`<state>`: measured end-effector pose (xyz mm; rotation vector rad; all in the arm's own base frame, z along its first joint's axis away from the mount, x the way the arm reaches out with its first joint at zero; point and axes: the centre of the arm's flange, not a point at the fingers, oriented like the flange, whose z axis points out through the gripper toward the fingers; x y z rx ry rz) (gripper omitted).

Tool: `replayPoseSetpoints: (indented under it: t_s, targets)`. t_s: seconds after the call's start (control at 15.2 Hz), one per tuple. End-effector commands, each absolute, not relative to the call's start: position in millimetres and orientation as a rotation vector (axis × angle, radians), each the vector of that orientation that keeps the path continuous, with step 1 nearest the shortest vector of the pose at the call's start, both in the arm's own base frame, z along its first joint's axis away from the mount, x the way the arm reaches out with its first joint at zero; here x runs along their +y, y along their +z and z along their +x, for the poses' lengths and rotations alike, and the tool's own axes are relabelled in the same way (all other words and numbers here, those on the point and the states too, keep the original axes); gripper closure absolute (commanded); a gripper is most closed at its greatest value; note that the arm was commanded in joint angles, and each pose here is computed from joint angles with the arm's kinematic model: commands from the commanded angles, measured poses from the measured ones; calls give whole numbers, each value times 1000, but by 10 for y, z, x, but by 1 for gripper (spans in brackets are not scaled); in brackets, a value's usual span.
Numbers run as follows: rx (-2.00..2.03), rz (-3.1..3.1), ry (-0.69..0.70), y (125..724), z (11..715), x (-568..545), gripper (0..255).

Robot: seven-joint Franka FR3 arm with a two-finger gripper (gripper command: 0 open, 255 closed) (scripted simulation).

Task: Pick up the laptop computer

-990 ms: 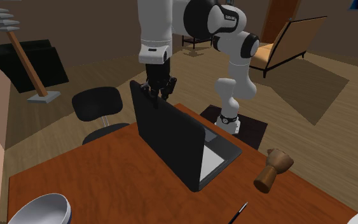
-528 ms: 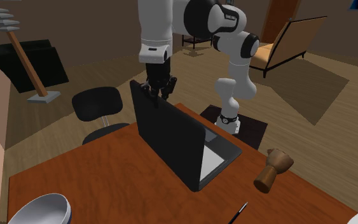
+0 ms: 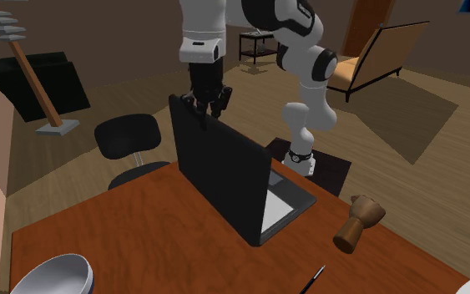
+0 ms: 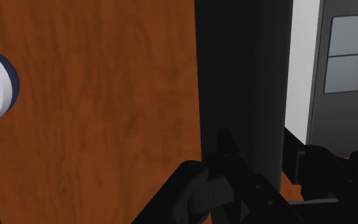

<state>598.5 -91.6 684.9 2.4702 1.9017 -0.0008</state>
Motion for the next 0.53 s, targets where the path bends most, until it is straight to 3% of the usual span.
replayPoseSetpoints:
  t_s: [0.0,0.46]
  targets:
    - [1901,2468,2,6978,5983,-916,255]
    - [1901,2468,2,7250,5983,-916,255]
